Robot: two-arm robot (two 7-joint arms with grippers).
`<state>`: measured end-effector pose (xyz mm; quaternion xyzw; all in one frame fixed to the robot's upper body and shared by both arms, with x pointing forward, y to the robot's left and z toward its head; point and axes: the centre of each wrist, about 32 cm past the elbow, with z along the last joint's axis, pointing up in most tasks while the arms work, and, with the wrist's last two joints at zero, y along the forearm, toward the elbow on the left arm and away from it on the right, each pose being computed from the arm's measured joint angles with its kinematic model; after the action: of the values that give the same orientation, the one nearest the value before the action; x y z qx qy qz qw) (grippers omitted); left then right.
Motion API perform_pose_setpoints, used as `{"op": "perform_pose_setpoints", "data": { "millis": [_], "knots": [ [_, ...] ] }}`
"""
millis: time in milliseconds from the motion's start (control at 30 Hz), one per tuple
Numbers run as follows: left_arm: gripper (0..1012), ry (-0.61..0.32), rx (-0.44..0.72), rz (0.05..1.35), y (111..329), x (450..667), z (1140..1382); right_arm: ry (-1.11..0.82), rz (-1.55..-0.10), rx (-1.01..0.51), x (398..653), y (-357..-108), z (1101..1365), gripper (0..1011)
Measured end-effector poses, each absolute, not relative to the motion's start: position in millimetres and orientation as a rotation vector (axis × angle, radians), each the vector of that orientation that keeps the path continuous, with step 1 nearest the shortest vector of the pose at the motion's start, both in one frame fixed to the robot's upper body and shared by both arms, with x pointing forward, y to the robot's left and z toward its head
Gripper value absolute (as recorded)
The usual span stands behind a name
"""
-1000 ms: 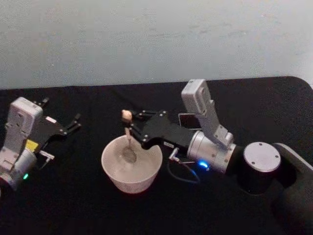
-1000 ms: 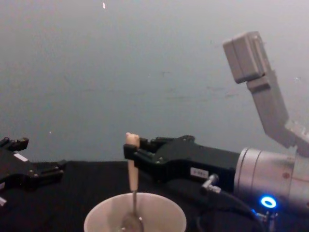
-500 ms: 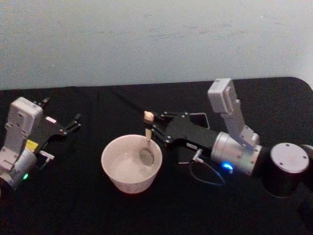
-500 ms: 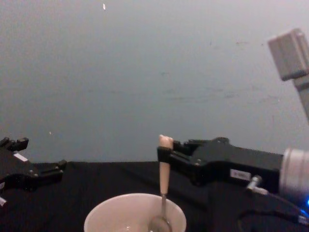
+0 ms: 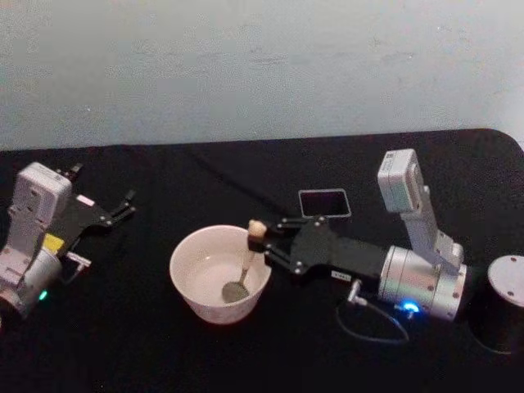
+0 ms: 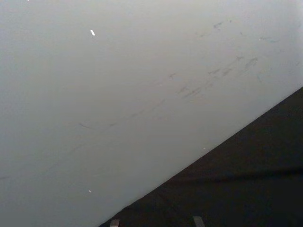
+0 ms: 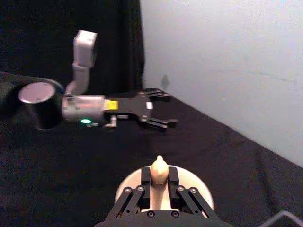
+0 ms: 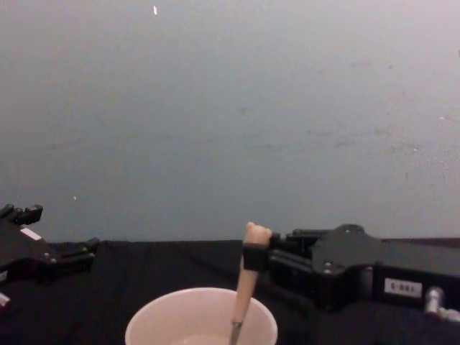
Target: Pick up the stirring spoon with one hand, stir inside the cup, then place it back in its original position.
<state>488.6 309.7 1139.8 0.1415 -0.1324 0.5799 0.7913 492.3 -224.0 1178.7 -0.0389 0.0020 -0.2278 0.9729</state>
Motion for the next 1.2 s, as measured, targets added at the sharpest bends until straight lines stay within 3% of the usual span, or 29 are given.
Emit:
{"op": "perform_pose_setpoints", "data": {
  "millis": [433, 800, 1200],
  "knots": [
    [1001, -0.285, 0.305, 1.248, 310, 489, 1140, 0.008, -0.392, -0.075, 484, -194, 1176, 215],
    [1001, -0.285, 0.304, 1.248, 310, 489, 1140, 0.006, -0.476, -0.065, 504, -164, 1174, 215],
    [1001, -0.285, 0.304, 1.248, 310, 489, 1140, 0.015, -0.599, -0.063, 526, -172, 1178, 215]
  ]
}}
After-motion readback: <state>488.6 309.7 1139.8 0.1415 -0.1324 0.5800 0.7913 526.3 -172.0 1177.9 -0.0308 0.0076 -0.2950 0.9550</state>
